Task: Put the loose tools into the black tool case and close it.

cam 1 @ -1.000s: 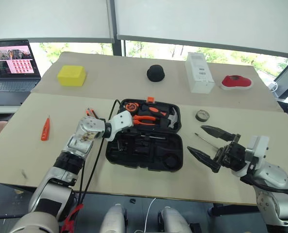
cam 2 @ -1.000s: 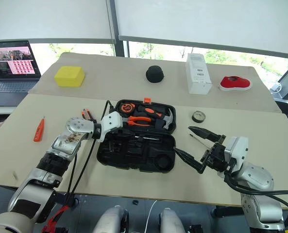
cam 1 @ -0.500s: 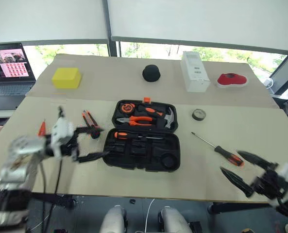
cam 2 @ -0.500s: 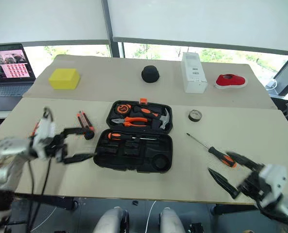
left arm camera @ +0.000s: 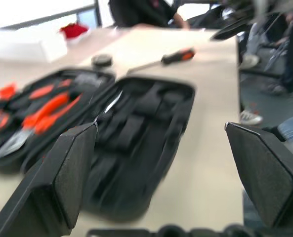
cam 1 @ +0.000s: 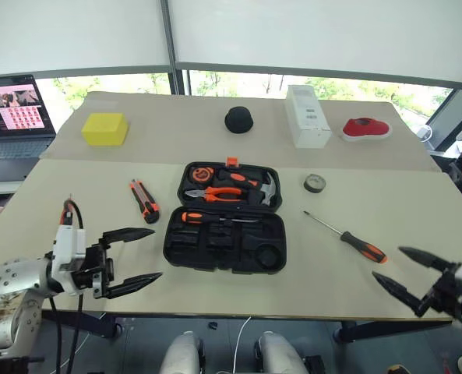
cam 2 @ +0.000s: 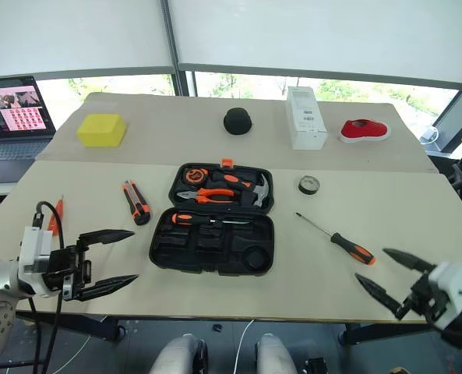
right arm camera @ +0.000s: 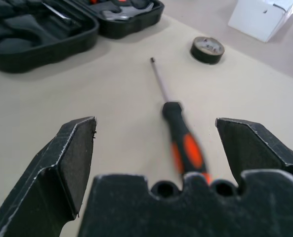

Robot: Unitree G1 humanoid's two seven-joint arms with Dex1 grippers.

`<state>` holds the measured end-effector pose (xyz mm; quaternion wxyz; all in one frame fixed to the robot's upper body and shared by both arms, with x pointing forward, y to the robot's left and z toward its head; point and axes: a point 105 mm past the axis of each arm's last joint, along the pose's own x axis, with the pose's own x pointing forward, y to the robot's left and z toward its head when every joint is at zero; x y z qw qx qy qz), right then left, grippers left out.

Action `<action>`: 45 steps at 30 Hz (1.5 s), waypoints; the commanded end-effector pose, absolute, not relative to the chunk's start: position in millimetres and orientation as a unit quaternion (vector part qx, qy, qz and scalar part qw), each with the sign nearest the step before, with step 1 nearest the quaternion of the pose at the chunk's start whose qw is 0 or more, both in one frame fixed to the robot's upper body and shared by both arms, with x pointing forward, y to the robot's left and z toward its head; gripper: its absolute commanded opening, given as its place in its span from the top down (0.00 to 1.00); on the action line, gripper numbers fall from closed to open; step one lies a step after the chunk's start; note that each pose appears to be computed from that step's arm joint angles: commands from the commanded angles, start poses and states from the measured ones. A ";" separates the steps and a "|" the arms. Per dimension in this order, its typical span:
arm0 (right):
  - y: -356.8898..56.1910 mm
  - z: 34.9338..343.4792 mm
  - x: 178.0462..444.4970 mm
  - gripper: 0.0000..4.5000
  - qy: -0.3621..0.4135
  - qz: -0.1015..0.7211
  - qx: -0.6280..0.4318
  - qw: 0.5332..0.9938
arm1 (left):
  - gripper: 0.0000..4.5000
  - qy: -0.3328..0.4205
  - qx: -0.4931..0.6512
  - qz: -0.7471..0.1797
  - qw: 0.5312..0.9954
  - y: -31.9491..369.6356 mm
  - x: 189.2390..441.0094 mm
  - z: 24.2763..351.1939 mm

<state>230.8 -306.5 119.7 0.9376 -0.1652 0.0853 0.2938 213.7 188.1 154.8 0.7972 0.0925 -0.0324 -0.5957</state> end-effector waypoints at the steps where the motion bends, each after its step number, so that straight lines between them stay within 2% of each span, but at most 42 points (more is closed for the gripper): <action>1: -305.1 99.8 246.0 0.00 0.169 0.310 -0.158 0.922 | 0.01 -0.054 0.084 -0.614 0.783 170.4 213.3 165.5; 5: -305.1 87.9 261.8 0.00 0.211 0.313 -0.158 0.912 | 0.01 -0.049 0.084 -0.629 0.772 161.9 212.3 163.8; 10: -307.3 86.7 275.0 0.28 0.213 0.318 -0.177 0.907 | 0.00 -0.048 0.084 -0.636 0.766 159.0 210.5 163.4; 16: -315.0 87.2 268.7 0.74 0.221 0.323 -0.176 0.903 | 0.00 -0.048 0.085 -0.636 0.765 163.3 211.1 164.9; 17: -316.6 93.9 269.4 0.78 0.201 0.323 -0.184 0.906 | 0.00 -0.051 0.084 -0.636 0.765 164.8 211.5 166.2; 20: -313.2 125.4 271.8 0.77 0.117 0.344 -0.221 0.905 | 0.00 -0.063 0.080 -0.630 0.770 169.2 214.6 170.5; 22: -284.9 151.3 262.8 0.77 0.048 0.428 -0.207 0.878 | 0.00 -0.067 0.081 -0.621 0.777 173.7 217.2 170.1; 27: -219.0 175.3 258.9 0.77 0.021 0.547 -0.195 0.814 | 0.00 -0.049 0.087 -0.596 0.797 188.0 218.8 160.5; 30: -163.8 181.6 270.9 0.77 0.038 0.590 -0.183 0.786 | 0.00 -0.036 0.088 -0.570 0.816 199.2 217.9 152.8; 32: -145.6 171.7 287.2 0.77 0.097 0.559 -0.200 0.799 | 0.00 -0.035 0.090 -0.558 0.824 201.2 217.6 150.5; 36: -103.8 165.1 295.2 0.77 0.132 0.587 -0.233 0.764 | 0.00 -0.032 0.090 -0.538 0.838 202.2 212.8 147.8; 45: -81.8 149.9 315.3 0.77 0.189 0.573 -0.295 0.741 | 0.00 -0.030 0.085 -0.528 0.844 195.5 204.6 141.7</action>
